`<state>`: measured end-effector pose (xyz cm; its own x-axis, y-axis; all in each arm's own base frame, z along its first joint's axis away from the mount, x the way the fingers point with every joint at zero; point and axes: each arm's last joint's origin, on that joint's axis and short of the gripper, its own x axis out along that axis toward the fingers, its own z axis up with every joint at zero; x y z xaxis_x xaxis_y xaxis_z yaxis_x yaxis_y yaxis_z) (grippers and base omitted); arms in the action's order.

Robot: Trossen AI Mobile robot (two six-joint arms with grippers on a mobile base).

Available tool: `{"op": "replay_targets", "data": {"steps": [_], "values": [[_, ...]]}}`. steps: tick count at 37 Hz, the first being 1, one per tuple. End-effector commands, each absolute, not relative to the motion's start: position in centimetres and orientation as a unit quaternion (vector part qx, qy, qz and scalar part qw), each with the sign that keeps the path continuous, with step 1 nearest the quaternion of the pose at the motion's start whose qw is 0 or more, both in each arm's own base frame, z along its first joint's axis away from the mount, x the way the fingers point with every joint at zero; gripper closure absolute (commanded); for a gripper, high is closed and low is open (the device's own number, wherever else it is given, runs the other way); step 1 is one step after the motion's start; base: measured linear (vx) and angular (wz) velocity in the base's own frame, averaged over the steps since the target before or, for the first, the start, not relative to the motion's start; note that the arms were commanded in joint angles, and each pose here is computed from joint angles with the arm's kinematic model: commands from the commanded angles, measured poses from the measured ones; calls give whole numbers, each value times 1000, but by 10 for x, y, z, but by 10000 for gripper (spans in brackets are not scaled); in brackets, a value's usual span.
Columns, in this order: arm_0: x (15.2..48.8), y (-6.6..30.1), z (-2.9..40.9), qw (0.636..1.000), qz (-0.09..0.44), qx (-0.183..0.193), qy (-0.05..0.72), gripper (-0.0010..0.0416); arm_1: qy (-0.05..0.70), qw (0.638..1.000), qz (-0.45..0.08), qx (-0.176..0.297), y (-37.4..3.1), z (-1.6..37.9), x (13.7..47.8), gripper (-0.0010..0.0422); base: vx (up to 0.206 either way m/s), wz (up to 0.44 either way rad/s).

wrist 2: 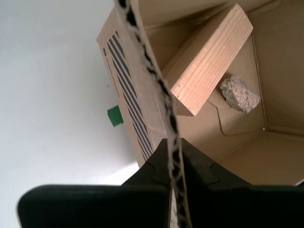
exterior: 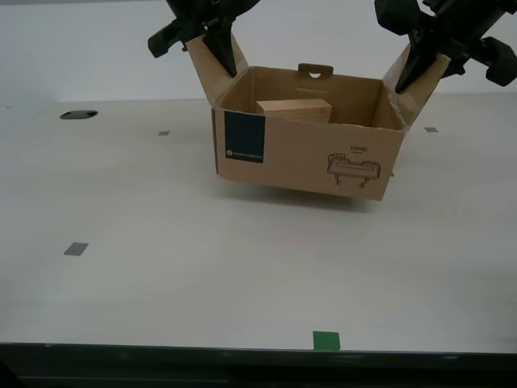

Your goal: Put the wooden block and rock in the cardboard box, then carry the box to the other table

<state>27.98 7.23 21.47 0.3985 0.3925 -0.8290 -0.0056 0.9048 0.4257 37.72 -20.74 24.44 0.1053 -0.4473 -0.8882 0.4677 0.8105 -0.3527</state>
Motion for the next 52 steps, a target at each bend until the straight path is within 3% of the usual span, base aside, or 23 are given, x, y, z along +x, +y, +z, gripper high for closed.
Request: {"op": "replay_targets", "data": {"steps": [1, 18, 34, 52], "values": [[279, 72, 221, 821, 128, 176, 527, 407, 595, 732, -331, -2, -211, 247, 374, 413, 0, 0], [283, 73, 252, 825, 167, 133, 523, 407, 593, 718, -363, 13, -241, 251, 353, 413, 0, 0], [286, 73, 256, 825, 166, 131, 524, 407, 594, 723, -352, 23, -234, 254, 343, 413, 0, 0], [286, 72, 250, 812, 159, 131, 546, 406, 556, 762, -327, -48, -219, 255, 323, 413, 0, 0]]}}
